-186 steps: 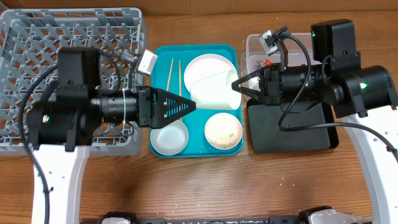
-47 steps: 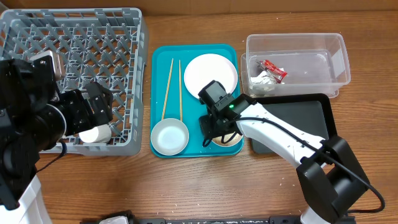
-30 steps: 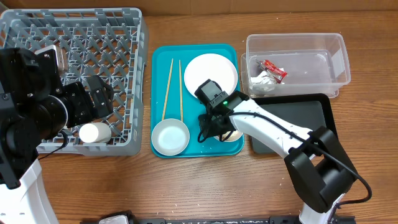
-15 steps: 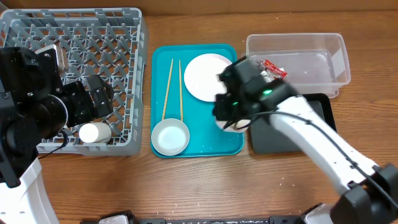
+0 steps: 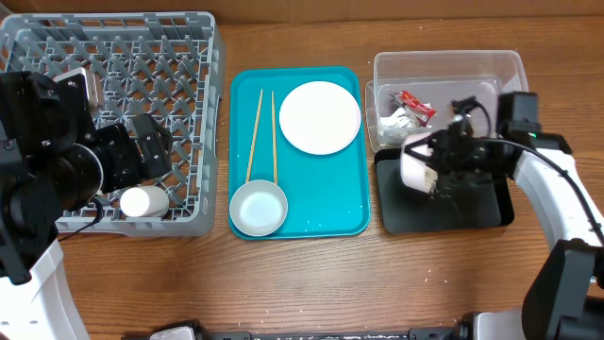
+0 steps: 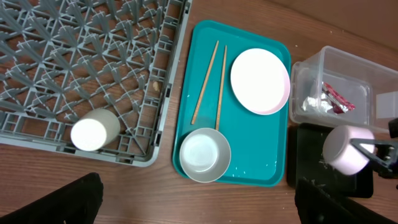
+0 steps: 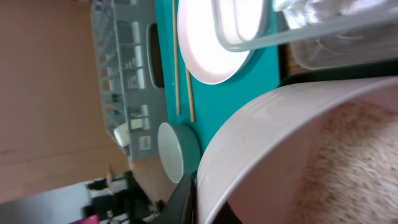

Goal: Sort waste into correct bins and load items into the dishwasher
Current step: 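Tip the rice bowl over the black tray to dump the rice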

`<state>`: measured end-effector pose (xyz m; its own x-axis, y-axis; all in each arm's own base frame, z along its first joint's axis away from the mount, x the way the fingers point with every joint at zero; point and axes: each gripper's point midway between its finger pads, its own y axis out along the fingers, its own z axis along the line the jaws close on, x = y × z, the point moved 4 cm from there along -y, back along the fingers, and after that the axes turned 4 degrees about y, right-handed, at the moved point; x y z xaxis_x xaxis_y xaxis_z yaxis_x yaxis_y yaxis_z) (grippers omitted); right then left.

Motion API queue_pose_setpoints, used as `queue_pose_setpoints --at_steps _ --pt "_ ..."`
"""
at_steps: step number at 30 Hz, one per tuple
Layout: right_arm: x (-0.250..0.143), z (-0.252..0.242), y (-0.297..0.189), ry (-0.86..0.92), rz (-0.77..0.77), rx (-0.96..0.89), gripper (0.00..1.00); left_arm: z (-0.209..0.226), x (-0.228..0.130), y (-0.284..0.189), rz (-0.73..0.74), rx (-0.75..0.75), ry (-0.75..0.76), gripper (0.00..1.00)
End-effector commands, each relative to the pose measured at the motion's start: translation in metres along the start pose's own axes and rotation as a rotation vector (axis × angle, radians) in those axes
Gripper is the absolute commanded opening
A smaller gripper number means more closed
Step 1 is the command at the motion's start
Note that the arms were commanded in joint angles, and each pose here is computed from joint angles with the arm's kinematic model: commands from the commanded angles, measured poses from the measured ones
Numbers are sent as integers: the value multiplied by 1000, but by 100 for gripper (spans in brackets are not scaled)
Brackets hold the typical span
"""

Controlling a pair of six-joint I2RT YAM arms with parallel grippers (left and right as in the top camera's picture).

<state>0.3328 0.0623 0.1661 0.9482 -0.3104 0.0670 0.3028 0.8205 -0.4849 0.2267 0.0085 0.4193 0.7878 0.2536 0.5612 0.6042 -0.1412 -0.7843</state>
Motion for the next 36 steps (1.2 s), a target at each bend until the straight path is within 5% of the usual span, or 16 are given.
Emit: queue_pose_setpoints --at_steps 1,5,16,19,22,25,28,31,33,36 --pt "-1 8 -30 -32 -22 320 4 -3 2 -1 -5 -12 22 100" --pt "2 6 -59 -18 -72 491 4 -3 2 -1 -5 -12 22 100" --pt "8 -15 -71 6 -150 408 4 -3 2 -1 -5 -12 22 100" --pt "3 -3 -76 -22 -137 507 4 -3 2 -1 -5 -12 22 100" --pt "9 -34 -64 108 -150 292 4 -3 2 -1 -5 -12 22 100" --pt "1 -8 -72 20 -123 508 4 -3 2 -1 -5 -12 22 100" --pt "5 -26 -64 59 -133 364 4 -3 2 -1 -5 -12 22 100" --pt "-7 -3 -70 95 -90 522 4 -3 2 -1 -5 -12 22 100" --pt "-12 -3 -63 -32 -104 444 4 -3 2 -1 -5 -11 22 100" --pt "-8 -15 -57 84 -82 355 4 -3 2 0 -4 -12 22 100"
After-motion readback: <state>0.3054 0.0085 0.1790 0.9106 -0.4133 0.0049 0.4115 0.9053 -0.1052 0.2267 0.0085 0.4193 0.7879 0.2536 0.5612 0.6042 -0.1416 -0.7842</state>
